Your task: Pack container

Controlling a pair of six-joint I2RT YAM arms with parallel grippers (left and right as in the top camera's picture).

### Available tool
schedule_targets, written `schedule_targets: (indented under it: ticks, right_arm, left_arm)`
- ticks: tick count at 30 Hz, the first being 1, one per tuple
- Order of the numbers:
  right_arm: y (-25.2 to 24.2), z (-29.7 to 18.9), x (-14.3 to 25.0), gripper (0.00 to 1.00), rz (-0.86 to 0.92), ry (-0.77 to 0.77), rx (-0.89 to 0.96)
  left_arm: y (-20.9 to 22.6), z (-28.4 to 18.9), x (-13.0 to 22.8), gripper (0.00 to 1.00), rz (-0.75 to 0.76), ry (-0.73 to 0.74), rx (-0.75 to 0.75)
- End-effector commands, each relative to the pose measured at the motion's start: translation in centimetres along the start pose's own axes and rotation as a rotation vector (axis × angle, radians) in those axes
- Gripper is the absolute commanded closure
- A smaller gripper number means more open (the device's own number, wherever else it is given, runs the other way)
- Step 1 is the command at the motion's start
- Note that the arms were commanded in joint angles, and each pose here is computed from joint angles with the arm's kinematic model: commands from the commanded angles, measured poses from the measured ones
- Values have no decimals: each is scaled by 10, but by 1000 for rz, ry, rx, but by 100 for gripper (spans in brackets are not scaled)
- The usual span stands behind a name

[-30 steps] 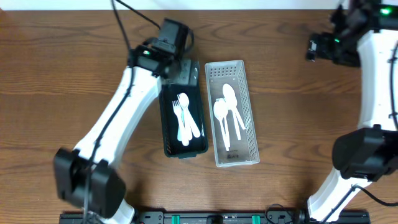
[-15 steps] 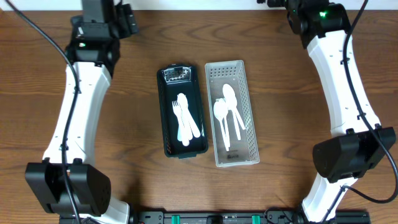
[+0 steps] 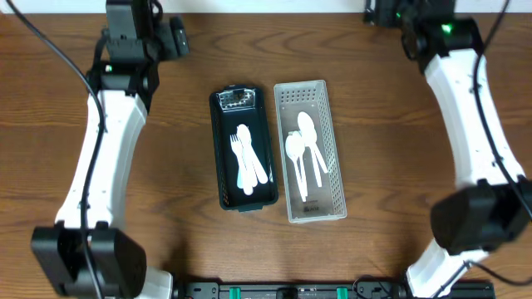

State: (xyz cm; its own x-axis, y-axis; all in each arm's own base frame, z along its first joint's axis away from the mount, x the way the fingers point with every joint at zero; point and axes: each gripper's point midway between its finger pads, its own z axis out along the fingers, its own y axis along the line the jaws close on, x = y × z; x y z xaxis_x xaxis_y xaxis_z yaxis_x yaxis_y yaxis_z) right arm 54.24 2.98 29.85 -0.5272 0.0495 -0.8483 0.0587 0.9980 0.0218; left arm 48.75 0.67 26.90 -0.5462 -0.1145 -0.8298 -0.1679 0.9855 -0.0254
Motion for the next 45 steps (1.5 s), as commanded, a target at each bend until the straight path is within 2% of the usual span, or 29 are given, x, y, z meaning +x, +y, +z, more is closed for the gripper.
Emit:
schedule_targets:
  ticks: [1, 5, 11, 18, 26, 31, 35, 45]
  right_arm:
    - [-36, -50, -15, 1, 30, -99, 58]
    - [-58, -75, 3, 1, 54, -157, 89]
    - [-61, -105, 38, 1, 63, -254, 84]
    - [-50, -131, 94, 1, 53, -317, 41]
    - [-26, -145, 163, 1, 22, -348, -32]
    - [-34, -153, 175, 1, 43, -430, 32]
    - [-37, -153, 184, 1, 44, -426, 44]
    - [-42, -135, 240, 1, -15, -187, 73]
  left_arm:
    - [0, -34, -4, 2, 3, -77, 32]
    - [2, -59, 14, 2, -2, -138, 48]
    - [13, -91, 54, 2, -10, -193, 57]
    - [22, -133, 106, 2, -13, -269, 86]
    - [30, -153, 164, 2, -17, -336, 112]
    - [33, -152, 178, 2, -19, -346, 114]
    - [33, -152, 178, 2, -19, -347, 114]
    - [33, -152, 179, 2, -19, -345, 114]
